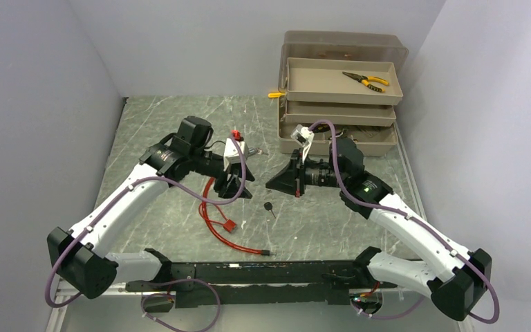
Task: Unlock with the key
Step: Place the lock at the center of the board, then adjust the key.
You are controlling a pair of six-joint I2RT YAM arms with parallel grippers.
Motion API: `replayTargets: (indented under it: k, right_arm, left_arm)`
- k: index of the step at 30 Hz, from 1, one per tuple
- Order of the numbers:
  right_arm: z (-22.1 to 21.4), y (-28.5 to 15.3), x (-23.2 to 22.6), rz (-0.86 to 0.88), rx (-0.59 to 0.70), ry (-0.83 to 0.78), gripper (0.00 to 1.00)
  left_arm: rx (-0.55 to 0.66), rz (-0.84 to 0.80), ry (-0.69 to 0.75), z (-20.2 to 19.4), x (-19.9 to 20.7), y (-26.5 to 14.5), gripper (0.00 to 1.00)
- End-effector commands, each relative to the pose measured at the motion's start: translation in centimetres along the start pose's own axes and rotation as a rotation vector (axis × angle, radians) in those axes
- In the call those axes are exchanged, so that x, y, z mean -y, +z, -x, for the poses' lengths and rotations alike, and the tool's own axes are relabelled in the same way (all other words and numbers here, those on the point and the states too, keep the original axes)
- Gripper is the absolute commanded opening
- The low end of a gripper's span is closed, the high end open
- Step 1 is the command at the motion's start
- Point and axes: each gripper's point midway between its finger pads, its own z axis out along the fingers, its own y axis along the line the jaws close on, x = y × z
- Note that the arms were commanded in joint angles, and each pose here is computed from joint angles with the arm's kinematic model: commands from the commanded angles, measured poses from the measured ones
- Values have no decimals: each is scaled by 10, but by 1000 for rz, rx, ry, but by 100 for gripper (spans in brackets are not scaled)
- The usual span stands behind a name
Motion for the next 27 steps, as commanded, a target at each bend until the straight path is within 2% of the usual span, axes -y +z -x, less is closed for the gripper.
replayTargets:
  k: [1,8,14,17,22,24,27]
  right_arm:
    - [27,4,-21,78,52,-100,0]
    - [28,12,-28,104,41,-117,0]
    - [34,16,-29,101,51,-135,0]
    - [34,18,-29,103,46,-137,0]
    - [30,22,-28,102,32,-139,0]
    - [29,23,-28,102,29,-139,0]
    - [28,24,-27,99,24,-139,0]
  left_arm:
    - [88,-105,40,34,19,-6,61]
    - [105,-112,28,41,20,-7,65]
    - [93,-96,30,38,18,-7,57]
    - [94,-88,35,39,17,-8,45]
    - [89,-60,57,43,13,-10,15]
    - [90,-56,58,46,12,-11,8]
    - [89,-65,63,46,14,-11,6]
